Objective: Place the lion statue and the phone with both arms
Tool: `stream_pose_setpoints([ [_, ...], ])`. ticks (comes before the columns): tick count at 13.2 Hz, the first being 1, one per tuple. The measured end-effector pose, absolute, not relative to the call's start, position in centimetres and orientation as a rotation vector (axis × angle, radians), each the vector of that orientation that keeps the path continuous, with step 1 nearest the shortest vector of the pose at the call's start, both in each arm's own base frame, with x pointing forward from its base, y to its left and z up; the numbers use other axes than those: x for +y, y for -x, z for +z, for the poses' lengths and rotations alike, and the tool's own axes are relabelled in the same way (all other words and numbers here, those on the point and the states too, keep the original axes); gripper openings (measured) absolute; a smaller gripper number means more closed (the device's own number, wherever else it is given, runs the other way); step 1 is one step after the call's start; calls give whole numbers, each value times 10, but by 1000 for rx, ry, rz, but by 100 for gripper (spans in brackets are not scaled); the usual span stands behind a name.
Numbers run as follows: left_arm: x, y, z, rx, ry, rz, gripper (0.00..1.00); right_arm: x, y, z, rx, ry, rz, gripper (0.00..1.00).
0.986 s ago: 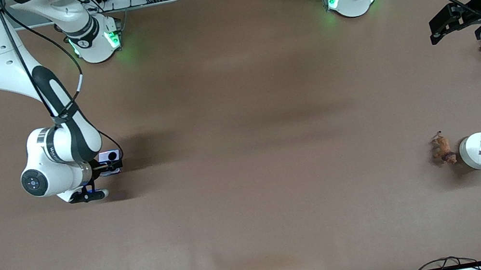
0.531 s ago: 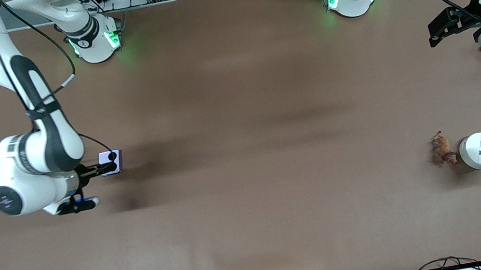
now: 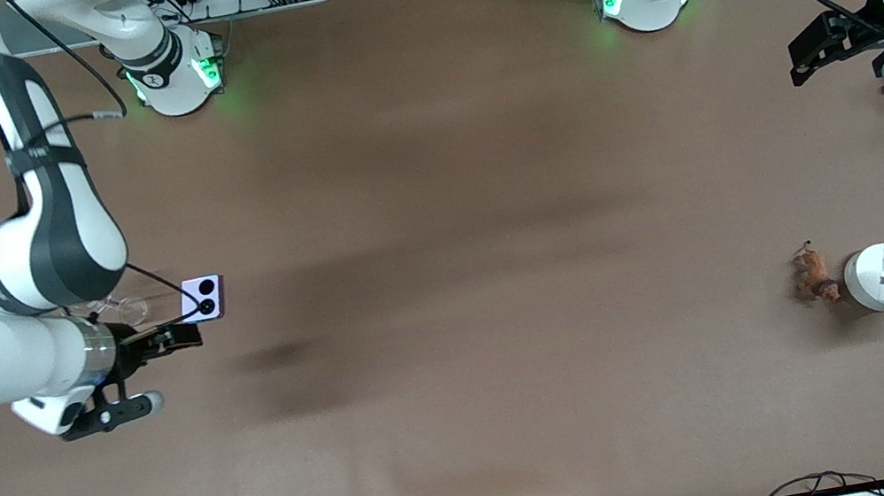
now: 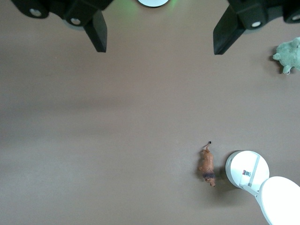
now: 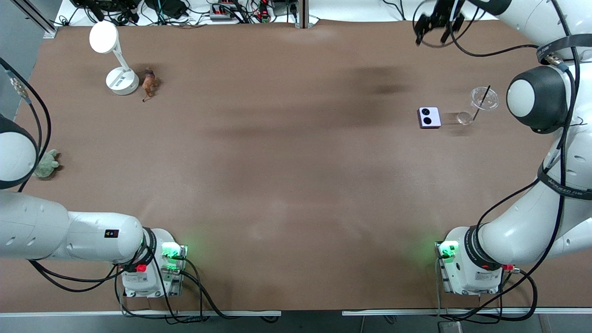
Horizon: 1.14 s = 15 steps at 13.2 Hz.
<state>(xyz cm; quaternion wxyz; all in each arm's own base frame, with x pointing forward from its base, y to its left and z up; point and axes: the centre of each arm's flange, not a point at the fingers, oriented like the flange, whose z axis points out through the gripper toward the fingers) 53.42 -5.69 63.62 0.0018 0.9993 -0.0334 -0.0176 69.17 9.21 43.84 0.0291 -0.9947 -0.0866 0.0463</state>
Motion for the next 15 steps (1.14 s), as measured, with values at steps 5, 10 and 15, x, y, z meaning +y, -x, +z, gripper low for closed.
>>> stream_pose_setpoints([
  [5, -57, -534, 636, -106, -3136, -54, 100, 85, -684, 548, -284, 3093, -36, 100],
  [10, -56, -535, 634, -104, -3136, -60, 100, 27, -608, 650, -70, 3083, 93, 100],
  [15, -54, -536, 634, -97, -3136, -61, 100, -13, -548, 662, 214, 3050, 237, 100],
])
